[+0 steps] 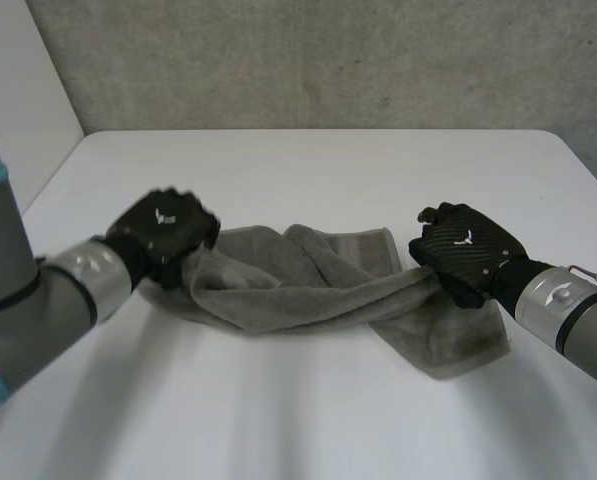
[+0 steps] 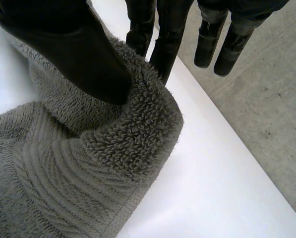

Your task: Fold the towel.

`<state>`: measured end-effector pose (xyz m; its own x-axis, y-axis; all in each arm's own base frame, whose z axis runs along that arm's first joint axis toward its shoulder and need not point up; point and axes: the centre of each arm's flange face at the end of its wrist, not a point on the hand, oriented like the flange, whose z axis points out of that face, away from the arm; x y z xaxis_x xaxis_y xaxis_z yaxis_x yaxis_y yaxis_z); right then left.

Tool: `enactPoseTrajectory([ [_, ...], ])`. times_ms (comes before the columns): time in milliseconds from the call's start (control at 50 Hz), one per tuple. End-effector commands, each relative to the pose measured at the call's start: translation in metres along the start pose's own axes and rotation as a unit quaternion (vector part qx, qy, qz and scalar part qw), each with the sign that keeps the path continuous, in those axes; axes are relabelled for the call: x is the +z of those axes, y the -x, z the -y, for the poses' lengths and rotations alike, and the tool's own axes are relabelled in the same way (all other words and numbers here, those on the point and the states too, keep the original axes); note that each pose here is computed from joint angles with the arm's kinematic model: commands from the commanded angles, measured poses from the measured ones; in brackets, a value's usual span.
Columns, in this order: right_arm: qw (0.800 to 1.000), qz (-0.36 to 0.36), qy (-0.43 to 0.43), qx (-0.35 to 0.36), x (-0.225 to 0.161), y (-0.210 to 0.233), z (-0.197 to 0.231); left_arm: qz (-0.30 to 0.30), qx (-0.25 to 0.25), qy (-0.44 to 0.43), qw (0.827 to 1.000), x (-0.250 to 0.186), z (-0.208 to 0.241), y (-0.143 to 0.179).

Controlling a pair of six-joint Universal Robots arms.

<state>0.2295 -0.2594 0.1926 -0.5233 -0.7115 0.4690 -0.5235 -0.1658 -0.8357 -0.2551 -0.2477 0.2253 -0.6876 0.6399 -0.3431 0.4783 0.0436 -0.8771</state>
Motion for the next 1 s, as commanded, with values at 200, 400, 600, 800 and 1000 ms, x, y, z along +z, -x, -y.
enactPoseTrajectory([
  [200,1.000,0.004,0.005,0.004,-0.001,0.003,-0.003,0.002,0.027,-0.006,1.000,0.078,-0.005,0.008],
  [400,1.000,0.007,0.006,0.004,0.000,0.004,-0.005,-0.046,0.084,0.033,0.995,0.090,-0.034,-0.007],
  [600,1.000,0.008,0.008,0.006,0.002,0.004,-0.007,-0.100,0.095,0.073,0.988,0.080,-0.046,-0.020],
  [800,1.000,0.009,0.011,0.007,0.002,0.004,-0.008,-0.121,0.111,0.108,0.980,0.068,-0.063,-0.026],
  [1000,1.000,0.008,0.010,0.007,0.002,0.004,-0.007,-0.103,0.128,0.096,0.982,0.053,-0.048,-0.019],
])
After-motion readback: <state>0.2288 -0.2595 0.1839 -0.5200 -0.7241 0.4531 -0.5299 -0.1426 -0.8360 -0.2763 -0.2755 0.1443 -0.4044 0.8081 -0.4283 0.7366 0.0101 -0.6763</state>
